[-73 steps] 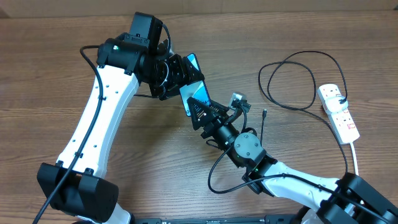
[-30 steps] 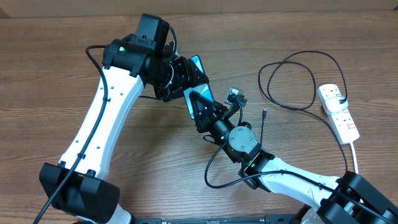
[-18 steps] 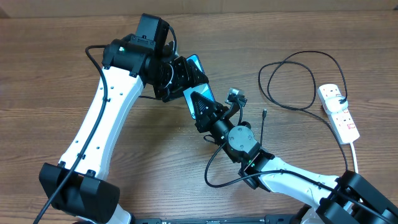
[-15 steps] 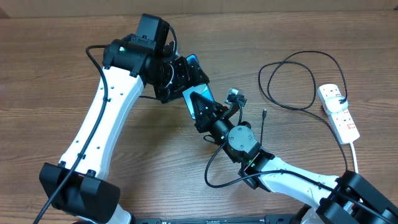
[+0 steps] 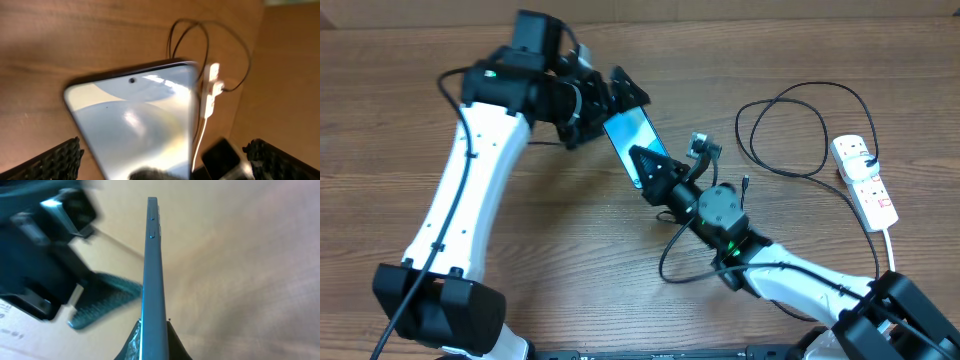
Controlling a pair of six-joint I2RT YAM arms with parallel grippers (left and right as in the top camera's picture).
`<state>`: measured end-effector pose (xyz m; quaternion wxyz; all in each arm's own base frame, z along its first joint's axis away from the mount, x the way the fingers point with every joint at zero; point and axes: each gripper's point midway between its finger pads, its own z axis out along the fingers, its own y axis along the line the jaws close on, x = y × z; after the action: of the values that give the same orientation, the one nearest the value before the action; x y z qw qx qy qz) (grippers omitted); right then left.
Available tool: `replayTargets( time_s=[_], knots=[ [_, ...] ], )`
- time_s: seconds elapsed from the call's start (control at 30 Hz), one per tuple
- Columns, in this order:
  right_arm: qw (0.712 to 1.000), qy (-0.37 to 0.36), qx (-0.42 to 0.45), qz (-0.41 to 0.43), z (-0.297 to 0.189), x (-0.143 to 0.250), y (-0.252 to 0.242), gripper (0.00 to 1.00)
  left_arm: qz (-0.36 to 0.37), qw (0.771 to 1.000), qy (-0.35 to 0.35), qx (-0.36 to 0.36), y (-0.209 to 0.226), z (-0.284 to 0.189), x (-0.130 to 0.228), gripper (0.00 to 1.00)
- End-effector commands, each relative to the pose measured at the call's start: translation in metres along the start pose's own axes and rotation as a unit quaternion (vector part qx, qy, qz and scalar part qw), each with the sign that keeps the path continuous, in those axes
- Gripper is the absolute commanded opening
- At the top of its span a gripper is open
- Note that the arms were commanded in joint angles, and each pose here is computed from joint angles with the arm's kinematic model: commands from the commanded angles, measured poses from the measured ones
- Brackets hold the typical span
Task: Plug charger to phone and switch on socket
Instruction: 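Open the left gripper and pull it back from the phone, then hold the phone with the right gripper while the left gripper retreats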
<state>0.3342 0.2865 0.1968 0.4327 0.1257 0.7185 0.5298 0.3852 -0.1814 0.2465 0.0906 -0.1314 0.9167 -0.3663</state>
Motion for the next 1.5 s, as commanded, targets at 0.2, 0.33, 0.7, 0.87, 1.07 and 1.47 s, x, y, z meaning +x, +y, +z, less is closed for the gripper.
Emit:
replayTargets(
  time_s=[0.2,0.33,0.7,0.87,1.07,1.47],
  knots=[
    [0.943,0.253,-0.080,0.200,-0.028,0.028,0.021,0.04,0.060,0.996,-0.070,0.020,0.031,-0.086,-0.027,1.00],
    [0.885,0.333,-0.057,0.321,-0.043,0.049,0.032,0.04,0.061,0.994,-0.095,-0.006,0.054,-0.125,-0.017,1.00],
    [0.771,0.365,0.028,0.522,-0.050,0.055,0.036,0.04,0.041,0.987,-0.143,-0.064,0.079,-0.196,0.042,1.00],
    [0.771,0.364,0.028,0.522,-0.049,0.055,0.036,0.04,0.008,0.988,-0.114,-0.101,0.088,-0.200,0.081,1.00],
    [0.776,0.346,0.028,0.526,-0.045,0.051,0.033,0.04,-0.015,0.993,-0.111,-0.043,0.070,-0.196,0.104,1.00],
    [0.774,0.343,0.058,0.529,-0.046,0.059,0.019,0.04,-0.099,0.991,-0.075,-0.044,0.131,-0.135,0.134,1.00]
  ],
)
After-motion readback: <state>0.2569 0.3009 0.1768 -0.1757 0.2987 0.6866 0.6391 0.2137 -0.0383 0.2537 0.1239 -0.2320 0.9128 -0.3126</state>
